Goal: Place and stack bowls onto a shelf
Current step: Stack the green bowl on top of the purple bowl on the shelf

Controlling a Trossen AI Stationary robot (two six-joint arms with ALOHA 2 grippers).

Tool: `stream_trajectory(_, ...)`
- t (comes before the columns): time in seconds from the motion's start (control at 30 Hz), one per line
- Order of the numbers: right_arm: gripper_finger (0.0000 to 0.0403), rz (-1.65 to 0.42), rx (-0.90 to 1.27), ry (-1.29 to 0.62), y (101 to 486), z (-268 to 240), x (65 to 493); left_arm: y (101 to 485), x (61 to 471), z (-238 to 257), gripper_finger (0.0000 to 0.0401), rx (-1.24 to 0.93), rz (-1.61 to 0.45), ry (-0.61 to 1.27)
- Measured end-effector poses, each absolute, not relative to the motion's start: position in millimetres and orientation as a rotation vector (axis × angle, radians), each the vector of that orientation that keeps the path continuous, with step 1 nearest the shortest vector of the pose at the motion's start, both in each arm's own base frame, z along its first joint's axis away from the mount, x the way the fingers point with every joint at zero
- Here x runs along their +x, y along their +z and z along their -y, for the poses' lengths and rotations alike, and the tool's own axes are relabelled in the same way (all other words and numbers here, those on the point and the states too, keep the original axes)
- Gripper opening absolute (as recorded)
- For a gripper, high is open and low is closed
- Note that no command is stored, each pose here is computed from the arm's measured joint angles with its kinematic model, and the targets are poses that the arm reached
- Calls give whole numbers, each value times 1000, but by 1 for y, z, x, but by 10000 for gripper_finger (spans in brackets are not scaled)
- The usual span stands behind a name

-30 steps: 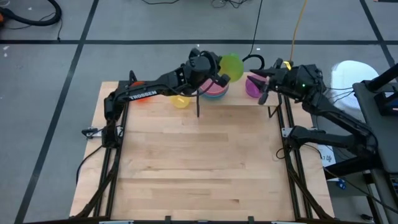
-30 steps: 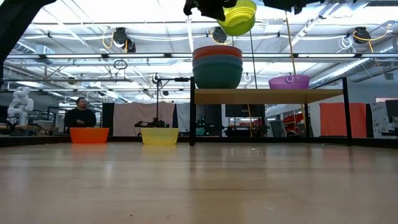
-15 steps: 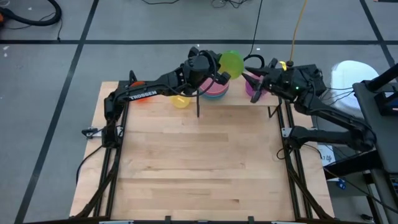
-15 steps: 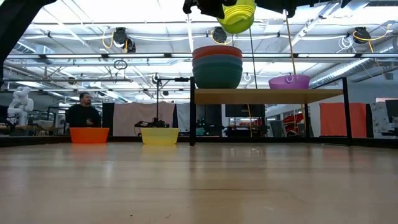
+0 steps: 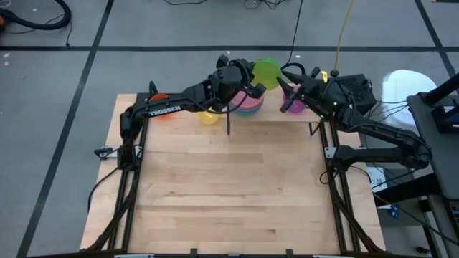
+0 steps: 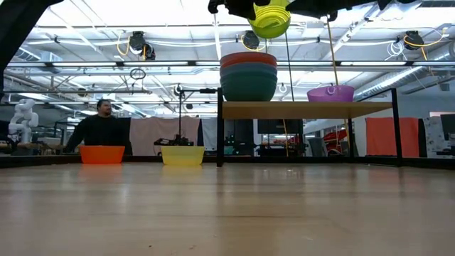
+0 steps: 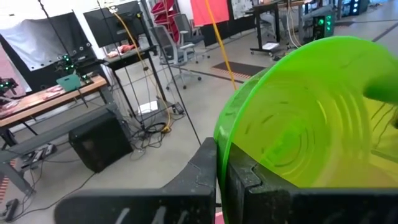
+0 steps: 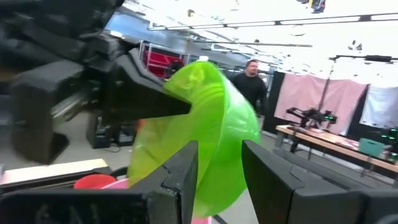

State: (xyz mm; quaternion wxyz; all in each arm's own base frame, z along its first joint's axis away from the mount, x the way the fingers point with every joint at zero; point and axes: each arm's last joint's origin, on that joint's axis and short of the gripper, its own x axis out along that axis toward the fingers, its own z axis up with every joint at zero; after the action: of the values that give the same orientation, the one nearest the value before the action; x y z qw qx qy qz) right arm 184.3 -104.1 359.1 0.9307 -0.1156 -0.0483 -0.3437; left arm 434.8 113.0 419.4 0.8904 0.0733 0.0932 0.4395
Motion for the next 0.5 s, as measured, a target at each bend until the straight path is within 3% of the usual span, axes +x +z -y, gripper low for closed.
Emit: stream_trajectory(0.5, 114, 116, -241, -717, 356, 110, 195, 418, 440, -89, 3, 156, -205, 853)
